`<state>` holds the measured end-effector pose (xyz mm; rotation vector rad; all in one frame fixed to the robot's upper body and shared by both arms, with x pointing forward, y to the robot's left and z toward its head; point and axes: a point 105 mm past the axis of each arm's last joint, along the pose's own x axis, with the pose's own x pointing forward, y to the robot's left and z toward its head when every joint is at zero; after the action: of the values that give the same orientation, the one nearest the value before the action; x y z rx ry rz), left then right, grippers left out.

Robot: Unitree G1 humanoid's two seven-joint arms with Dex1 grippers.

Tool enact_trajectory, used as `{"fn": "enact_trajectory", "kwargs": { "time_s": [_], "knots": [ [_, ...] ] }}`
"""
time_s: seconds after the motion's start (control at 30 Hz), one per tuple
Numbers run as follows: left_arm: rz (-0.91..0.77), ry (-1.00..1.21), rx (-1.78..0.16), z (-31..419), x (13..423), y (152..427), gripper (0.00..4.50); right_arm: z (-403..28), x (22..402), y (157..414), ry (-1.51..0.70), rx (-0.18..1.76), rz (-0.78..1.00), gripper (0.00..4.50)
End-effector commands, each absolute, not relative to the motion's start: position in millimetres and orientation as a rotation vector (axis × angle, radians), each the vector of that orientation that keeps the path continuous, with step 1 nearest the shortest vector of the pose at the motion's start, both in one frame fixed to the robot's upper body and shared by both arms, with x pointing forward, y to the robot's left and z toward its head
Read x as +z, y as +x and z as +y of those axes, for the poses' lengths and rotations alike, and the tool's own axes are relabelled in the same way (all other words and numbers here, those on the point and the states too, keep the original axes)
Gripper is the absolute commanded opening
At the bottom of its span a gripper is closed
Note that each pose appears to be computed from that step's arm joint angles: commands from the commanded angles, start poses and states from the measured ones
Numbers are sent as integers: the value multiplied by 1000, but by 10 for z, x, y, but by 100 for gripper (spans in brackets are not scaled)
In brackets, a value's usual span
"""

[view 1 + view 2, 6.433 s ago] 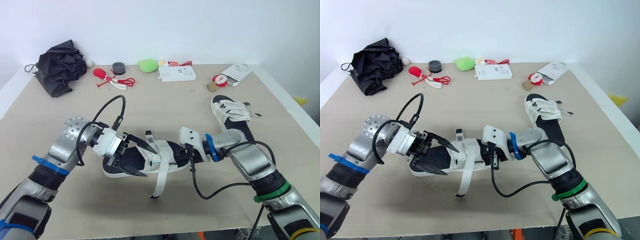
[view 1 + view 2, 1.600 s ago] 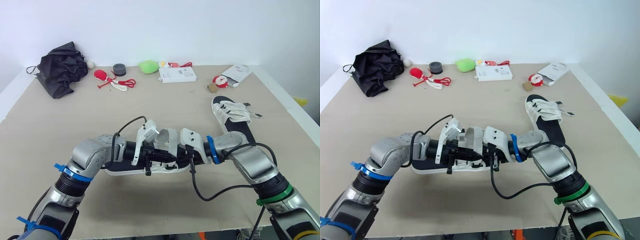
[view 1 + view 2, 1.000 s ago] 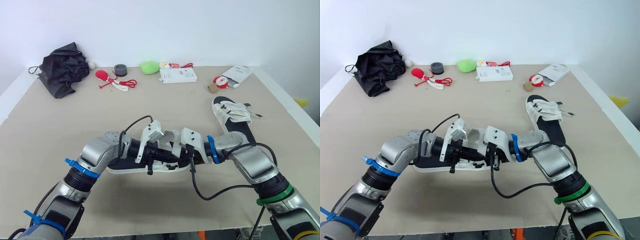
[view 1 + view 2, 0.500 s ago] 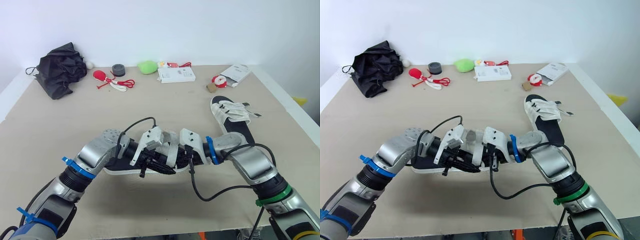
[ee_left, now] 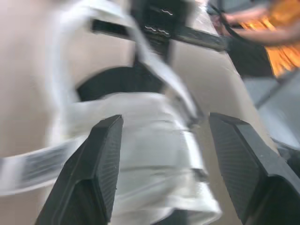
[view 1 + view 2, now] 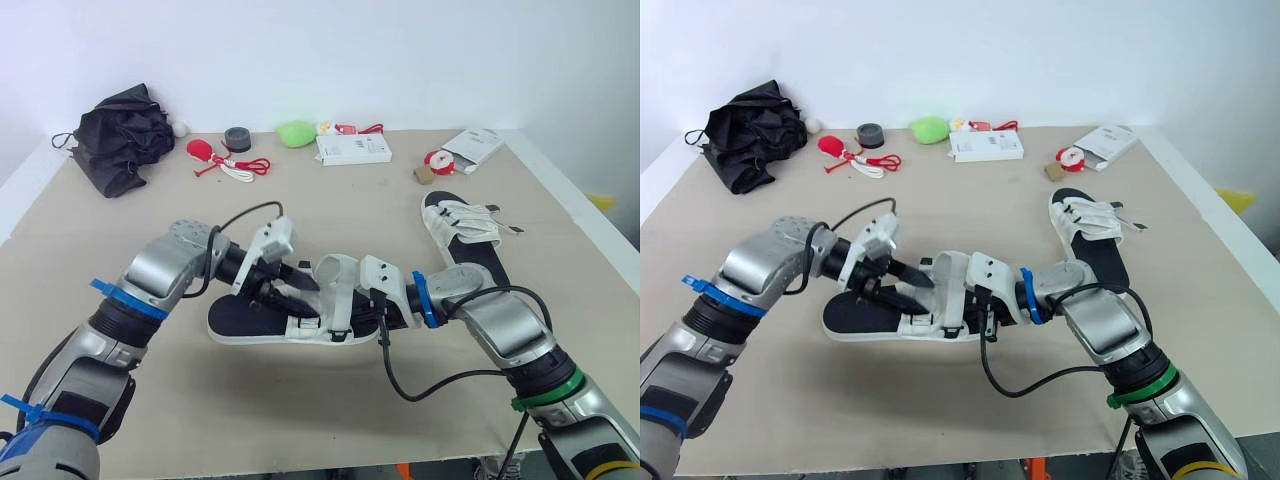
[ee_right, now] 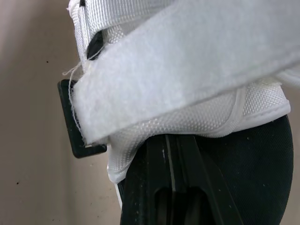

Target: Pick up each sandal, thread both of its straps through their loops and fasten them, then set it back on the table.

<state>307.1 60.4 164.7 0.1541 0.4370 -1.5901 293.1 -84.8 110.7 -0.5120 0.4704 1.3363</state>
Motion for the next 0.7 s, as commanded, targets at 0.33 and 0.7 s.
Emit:
{"fn": "enact_trajectory", "kwargs": {
  "time_s": [0.33,0.7],
  "knots": [
    [592,-156,-1495,284,1554,2965,298,-942,843,2893,-511,1312,590,0],
    [545,-138,-1512,168,1597,2938,10,-959,832,2887,-513,1307,596,0]
  ]
}}
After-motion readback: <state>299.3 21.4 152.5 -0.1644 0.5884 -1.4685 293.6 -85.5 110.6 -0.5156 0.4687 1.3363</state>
